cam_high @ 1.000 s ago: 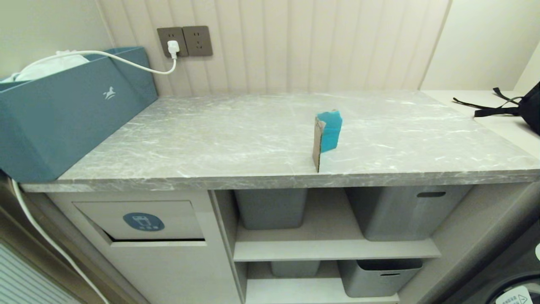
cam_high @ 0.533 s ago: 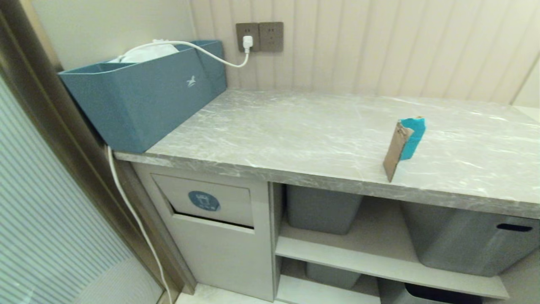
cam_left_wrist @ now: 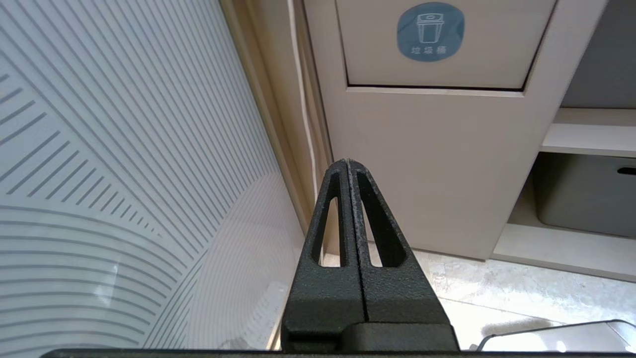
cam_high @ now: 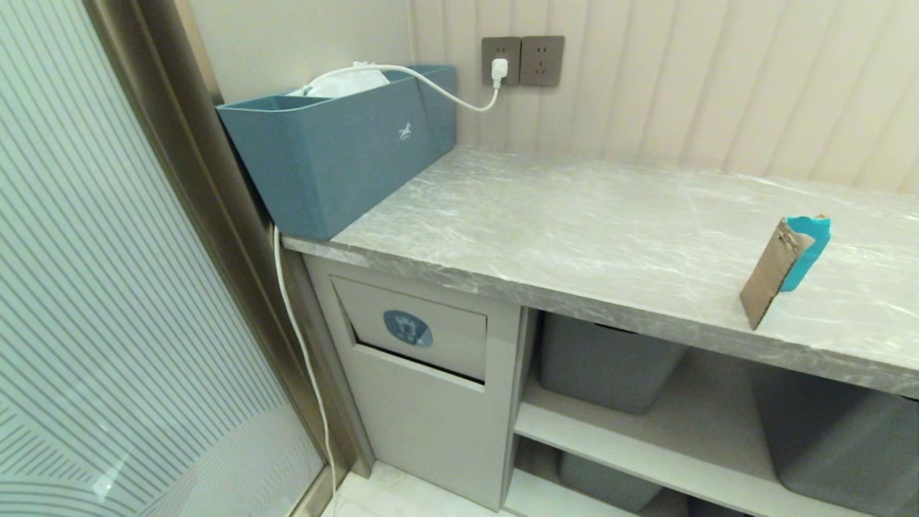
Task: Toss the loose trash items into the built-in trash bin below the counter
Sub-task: Pick up the garbage
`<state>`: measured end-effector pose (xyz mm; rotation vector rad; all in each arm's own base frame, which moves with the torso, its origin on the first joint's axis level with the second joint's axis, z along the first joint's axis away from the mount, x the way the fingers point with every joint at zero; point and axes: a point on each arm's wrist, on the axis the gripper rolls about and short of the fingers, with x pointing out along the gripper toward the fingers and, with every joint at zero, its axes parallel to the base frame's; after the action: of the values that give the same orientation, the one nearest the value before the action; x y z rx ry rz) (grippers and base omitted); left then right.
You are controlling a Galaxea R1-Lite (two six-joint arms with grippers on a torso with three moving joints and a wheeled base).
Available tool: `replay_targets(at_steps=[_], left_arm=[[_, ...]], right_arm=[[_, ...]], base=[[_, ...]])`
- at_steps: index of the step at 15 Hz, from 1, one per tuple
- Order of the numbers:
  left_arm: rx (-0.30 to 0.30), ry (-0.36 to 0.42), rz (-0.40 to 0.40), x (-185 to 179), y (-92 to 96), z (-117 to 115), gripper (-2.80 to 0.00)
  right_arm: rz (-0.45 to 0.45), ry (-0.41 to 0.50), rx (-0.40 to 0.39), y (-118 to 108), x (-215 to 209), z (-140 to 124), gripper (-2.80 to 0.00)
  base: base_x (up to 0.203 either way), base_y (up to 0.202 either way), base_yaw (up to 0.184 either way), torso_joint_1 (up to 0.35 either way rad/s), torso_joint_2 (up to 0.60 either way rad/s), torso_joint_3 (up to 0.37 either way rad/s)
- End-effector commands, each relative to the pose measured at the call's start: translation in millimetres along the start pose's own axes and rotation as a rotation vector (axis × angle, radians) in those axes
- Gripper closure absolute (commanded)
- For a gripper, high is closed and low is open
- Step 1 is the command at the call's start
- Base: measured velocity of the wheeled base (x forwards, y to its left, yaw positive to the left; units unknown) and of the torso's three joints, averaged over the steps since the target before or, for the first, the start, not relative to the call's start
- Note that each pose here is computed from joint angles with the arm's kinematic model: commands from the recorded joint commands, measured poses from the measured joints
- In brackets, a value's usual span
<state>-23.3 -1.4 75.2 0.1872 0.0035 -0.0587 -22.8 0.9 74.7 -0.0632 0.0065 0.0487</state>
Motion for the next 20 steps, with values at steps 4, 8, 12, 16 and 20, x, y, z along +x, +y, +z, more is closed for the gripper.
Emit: replay_targets(at_steps=[4, 8, 12, 16, 20], left_arm=[[0.001, 0.002, 0.000, 0.1, 0.0, 0.0, 0.00], [0.001, 0.002, 0.000, 0.1, 0.0, 0.0, 0.00], [0.001, 0.002, 0.000, 0.1, 0.0, 0.0, 0.00], [0.001, 0.002, 0.000, 0.1, 0.0, 0.0, 0.00], [0.001, 0.002, 0.000, 0.1, 0.0, 0.0, 0.00]], right_arm=[[-0.003, -0.003, 0.005, -0.1, -0.1, 0.2, 0.00], [-0.001, -0.003, 0.000, -0.1, -0.1, 0.2, 0.00], [-0.003, -0.003, 0.002, -0.1, -0.1, 0.2, 0.00], [-0.003, -0.003, 0.000, -0.1, -0.1, 0.2, 0.00], [-0.003, -0.003, 0.000, -0.1, -0.1, 0.2, 0.00]], base=[[0.000, 0.000, 0.000, 0.000, 0.00, 0.000], [0.000, 0.000, 0.000, 0.000, 0.00, 0.000], [-0.001, 0.004, -0.002, 0.021, -0.05, -0.030], [0.001, 0.007, -0.084, 0.190, -0.42, -0.236], [0.001, 0.007, -0.173, 0.235, -0.52, -0.284]])
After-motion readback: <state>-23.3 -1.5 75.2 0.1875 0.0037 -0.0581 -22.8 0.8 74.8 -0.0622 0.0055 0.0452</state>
